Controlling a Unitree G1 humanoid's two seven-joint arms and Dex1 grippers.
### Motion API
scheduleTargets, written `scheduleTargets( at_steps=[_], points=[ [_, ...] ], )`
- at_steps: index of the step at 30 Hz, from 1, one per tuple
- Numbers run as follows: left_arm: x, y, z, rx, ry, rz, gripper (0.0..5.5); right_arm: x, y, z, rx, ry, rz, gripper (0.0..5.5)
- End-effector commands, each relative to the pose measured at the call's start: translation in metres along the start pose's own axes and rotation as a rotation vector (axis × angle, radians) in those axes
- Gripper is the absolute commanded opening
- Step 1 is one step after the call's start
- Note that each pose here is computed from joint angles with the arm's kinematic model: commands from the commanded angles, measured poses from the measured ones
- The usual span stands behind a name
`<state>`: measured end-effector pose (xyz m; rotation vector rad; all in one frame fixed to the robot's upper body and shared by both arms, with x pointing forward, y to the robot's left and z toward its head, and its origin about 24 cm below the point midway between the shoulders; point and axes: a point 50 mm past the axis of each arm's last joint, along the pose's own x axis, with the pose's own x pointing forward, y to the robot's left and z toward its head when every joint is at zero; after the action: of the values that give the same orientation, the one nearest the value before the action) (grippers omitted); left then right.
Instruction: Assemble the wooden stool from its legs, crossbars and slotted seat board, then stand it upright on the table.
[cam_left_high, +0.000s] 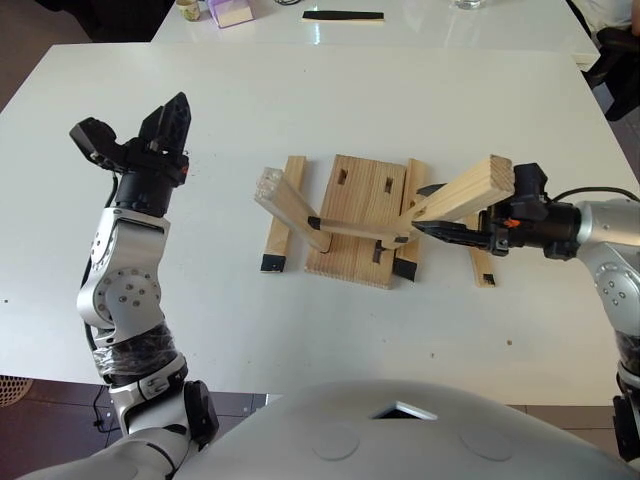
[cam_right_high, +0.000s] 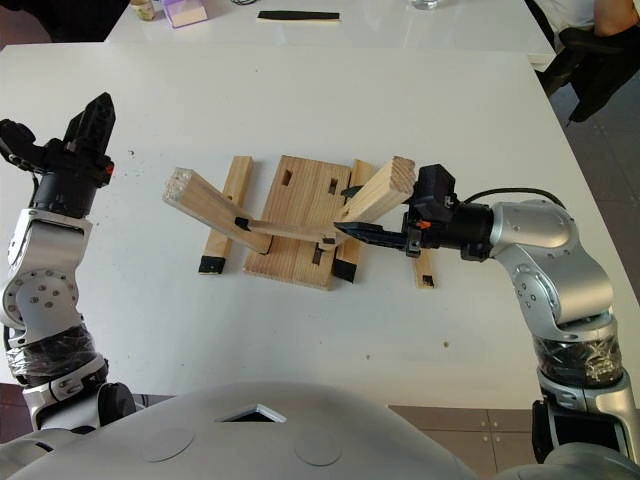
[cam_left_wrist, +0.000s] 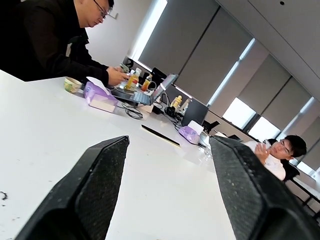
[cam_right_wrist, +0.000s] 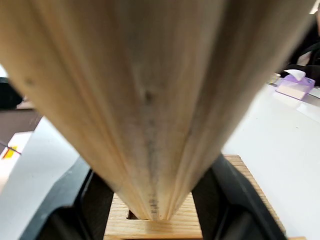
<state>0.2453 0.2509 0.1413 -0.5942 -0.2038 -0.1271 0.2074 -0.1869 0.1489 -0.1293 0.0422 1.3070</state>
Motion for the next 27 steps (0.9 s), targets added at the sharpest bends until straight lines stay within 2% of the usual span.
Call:
scheduleTargets(
  at_steps=[1,12,20,27],
  points=[
    [0.004,0.005,0.004,-0.004,0.008,0.021,2.97,-0.001,0.008,-0.002,0.014,-0.033,-0.021,2.03],
    [0.016,0.007,0.008,0.013,0.047,-0.009,2.97,0.005,0.03,-0.022,0.034,-0.034,-0.084,2.03],
    [0.009,-0.001,0.022,0.051,0.007,-0.033,2.97,0.001,0.013,-0.013,-0.054,0.023,-0.082,2.03],
    [0.009,-0.053,0.054,0.172,-0.137,-0.132,2.97,0.01,-0.001,-0.003,-0.088,0.11,-0.029,2.03]
  ],
)
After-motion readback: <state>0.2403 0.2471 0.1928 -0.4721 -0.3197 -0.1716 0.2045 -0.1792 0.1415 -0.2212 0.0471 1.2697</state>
